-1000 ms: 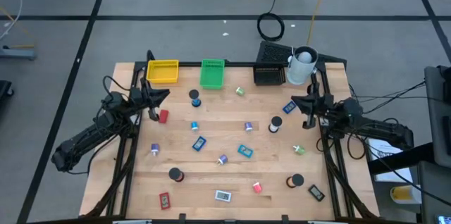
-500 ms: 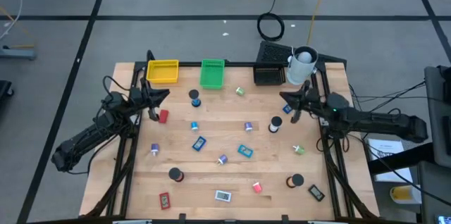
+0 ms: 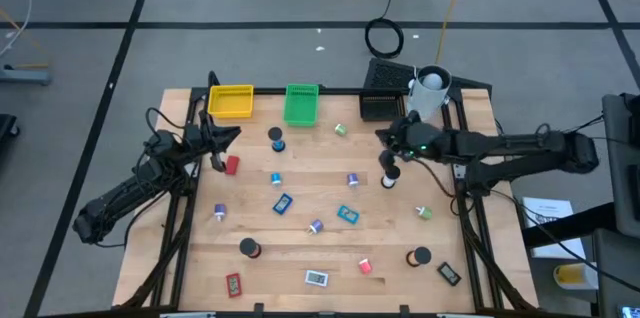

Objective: Pick & Place Office items
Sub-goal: Put the right blue charger adapter into the black bin

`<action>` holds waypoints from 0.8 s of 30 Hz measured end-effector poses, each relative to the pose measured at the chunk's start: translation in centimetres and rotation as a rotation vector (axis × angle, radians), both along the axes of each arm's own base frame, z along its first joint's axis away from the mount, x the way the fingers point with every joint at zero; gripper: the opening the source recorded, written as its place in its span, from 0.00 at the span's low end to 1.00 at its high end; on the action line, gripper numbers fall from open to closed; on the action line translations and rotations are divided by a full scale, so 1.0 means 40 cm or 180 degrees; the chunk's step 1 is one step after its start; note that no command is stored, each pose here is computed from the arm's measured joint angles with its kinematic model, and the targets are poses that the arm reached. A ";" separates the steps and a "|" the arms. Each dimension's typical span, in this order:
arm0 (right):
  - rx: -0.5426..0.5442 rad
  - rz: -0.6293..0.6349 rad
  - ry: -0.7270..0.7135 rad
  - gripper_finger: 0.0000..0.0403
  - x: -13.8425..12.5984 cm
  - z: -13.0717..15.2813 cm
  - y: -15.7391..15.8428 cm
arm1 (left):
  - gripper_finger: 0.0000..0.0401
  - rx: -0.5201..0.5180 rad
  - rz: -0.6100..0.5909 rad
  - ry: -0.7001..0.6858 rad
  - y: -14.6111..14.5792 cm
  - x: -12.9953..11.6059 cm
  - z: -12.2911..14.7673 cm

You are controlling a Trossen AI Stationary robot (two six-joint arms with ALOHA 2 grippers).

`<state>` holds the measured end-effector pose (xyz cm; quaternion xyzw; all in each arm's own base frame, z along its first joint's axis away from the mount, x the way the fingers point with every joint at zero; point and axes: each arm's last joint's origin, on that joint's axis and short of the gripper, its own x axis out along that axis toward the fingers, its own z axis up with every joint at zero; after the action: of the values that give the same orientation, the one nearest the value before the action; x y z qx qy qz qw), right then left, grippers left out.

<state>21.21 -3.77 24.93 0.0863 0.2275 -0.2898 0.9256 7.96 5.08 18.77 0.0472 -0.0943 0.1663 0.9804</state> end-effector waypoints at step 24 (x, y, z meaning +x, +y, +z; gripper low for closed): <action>0.1063 -0.0359 0.0855 0.20 0.261 0.006 0.091 | 0.12 0.0000 0.0001 0.0000 0.000 0.000 0.000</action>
<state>31.66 -0.12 25.16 0.2116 0.3884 -0.3084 0.8422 7.96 5.08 18.78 0.0472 -0.0943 0.1665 0.9804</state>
